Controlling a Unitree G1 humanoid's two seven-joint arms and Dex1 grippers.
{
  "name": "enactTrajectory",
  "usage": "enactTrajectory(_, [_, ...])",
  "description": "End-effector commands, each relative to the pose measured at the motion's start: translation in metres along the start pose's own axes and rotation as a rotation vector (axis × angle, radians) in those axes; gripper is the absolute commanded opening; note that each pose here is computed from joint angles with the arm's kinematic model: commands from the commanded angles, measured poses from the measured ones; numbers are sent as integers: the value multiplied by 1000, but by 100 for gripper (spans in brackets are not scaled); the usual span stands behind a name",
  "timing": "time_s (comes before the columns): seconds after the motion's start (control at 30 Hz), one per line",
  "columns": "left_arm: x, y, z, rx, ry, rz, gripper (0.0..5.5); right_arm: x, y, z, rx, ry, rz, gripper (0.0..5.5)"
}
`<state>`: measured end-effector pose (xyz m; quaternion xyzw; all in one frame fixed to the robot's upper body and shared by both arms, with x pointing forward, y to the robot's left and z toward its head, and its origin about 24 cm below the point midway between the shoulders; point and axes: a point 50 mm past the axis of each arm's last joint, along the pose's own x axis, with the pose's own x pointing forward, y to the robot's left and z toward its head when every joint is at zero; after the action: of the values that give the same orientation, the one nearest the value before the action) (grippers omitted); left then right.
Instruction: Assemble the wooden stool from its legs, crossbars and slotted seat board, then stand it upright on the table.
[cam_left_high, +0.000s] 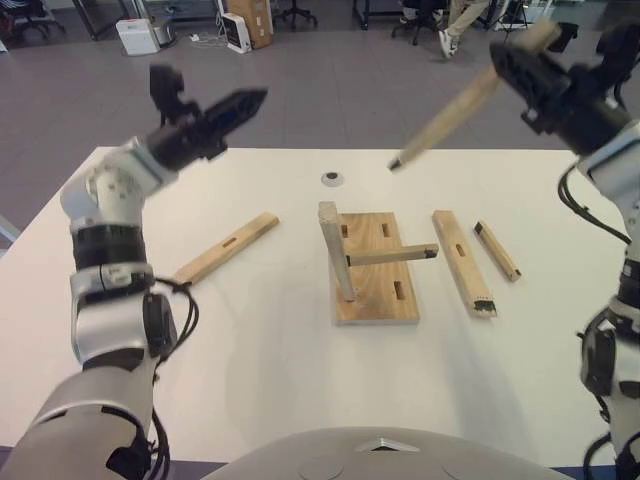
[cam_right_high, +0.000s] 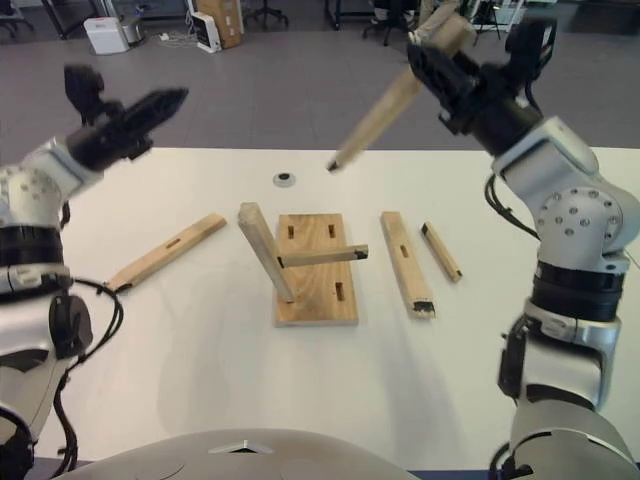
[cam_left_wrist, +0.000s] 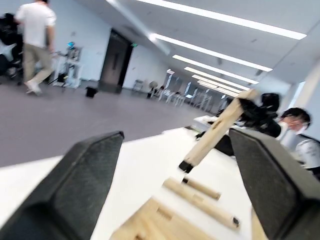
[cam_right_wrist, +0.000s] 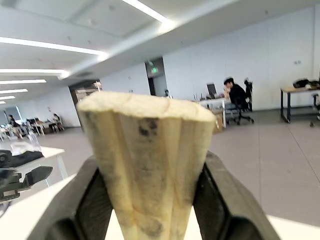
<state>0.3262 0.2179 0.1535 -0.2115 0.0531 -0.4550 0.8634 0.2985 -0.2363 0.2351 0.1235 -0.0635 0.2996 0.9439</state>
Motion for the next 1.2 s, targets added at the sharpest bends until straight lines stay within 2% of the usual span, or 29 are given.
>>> enactTrajectory(0.03, [-32,-10,-128,-95,282,208,388,-36,-10,-27,-139,163,-7,207])
enactTrajectory(0.1, [-38,-20,-148,-103,284,270,388,-54,-6,-42,-145,254,28,207])
enactTrajectory(0.2, [-31,-32,-156,-114,247,291,388,-77,-4,-62,-157,378,62,207])
enactTrajectory(0.43, [-30,-40,-161,-127,245,301,388,-110,11,-68,-138,592,239,207])
enactTrajectory(0.5, [-30,-41,-161,-132,245,301,388,-106,14,-62,-164,613,292,207])
enactTrajectory(0.63, [-26,-43,-162,-145,248,282,388,-86,22,-29,-227,535,401,207])
enactTrajectory(0.73, [-24,-45,-164,-153,257,265,388,-78,20,-11,-272,539,445,207])
enactTrajectory(0.97, [-29,-49,-167,-169,263,271,388,-80,17,-12,-265,619,546,207])
enactTrajectory(1.2, [-24,-54,-171,-190,268,243,388,-70,28,-7,-275,591,636,207])
